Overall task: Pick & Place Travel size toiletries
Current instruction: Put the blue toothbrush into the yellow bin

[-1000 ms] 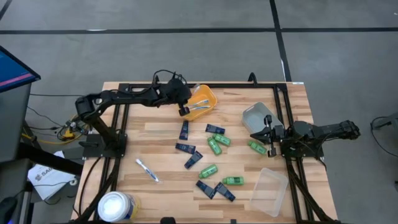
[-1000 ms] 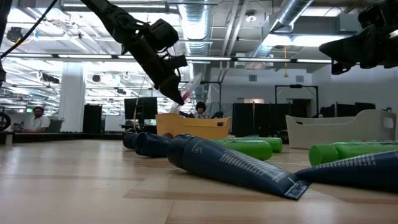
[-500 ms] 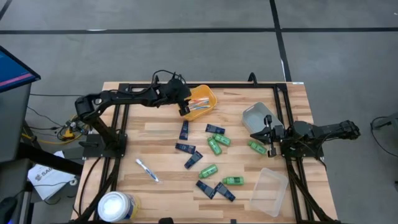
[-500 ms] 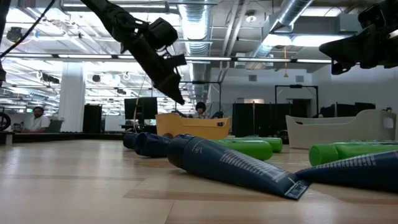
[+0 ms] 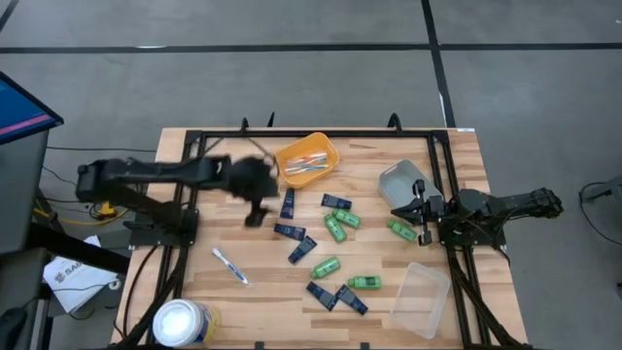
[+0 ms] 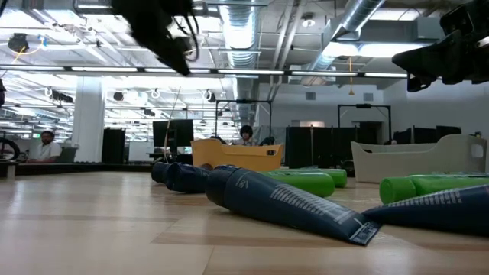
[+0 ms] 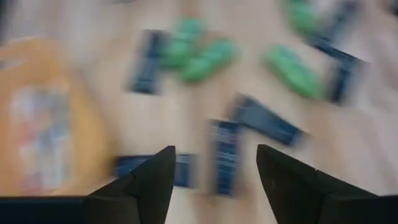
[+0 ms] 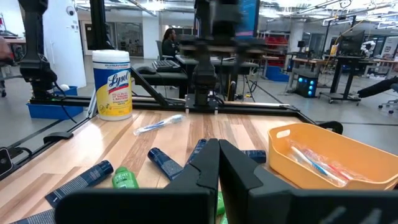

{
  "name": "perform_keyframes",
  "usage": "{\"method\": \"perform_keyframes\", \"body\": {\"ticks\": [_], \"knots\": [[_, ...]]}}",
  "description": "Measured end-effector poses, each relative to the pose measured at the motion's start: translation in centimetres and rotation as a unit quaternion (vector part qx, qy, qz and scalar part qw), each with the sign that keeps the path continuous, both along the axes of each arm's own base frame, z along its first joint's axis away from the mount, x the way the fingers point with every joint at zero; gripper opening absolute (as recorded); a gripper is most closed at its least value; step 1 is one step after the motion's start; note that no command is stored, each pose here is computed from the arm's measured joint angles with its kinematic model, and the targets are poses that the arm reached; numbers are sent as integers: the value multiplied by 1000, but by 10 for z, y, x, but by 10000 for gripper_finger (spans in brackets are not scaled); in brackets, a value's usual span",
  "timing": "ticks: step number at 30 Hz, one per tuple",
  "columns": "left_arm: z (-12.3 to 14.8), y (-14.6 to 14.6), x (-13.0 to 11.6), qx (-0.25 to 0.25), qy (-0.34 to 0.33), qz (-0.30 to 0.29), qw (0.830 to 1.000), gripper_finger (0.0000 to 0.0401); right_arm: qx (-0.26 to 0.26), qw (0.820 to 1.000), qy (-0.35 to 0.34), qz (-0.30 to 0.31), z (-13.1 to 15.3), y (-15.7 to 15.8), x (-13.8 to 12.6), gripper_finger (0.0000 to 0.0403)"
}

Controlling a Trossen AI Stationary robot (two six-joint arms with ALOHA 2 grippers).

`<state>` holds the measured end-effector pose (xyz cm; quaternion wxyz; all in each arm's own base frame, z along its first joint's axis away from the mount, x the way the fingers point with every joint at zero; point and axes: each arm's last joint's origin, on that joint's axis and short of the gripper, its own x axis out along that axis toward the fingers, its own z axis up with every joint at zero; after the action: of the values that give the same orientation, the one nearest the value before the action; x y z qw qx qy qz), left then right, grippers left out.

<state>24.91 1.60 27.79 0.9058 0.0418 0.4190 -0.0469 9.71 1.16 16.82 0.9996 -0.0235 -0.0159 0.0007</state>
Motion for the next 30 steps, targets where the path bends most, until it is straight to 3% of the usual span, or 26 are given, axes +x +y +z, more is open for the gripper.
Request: {"method": "perform_keyframes", "body": {"ticks": [3, 10, 18, 30], "knots": [[-6, -36, -8, -22, 8, -51, 998, 229, 0, 1000, 0, 0, 0, 0, 0, 0], [-45, -92, -30, -58, 90, -83, 991, 238, 0, 1000, 0, 0, 0, 0, 0, 0], [-79, -113, -56, -76, 155, -38, 984, 237, 0, 1000, 0, 0, 0, 0, 0, 0], [-105, -132, -84, -68, 201, -46, 976, 230, 0, 1000, 0, 0, 0, 0, 0, 0]]}}
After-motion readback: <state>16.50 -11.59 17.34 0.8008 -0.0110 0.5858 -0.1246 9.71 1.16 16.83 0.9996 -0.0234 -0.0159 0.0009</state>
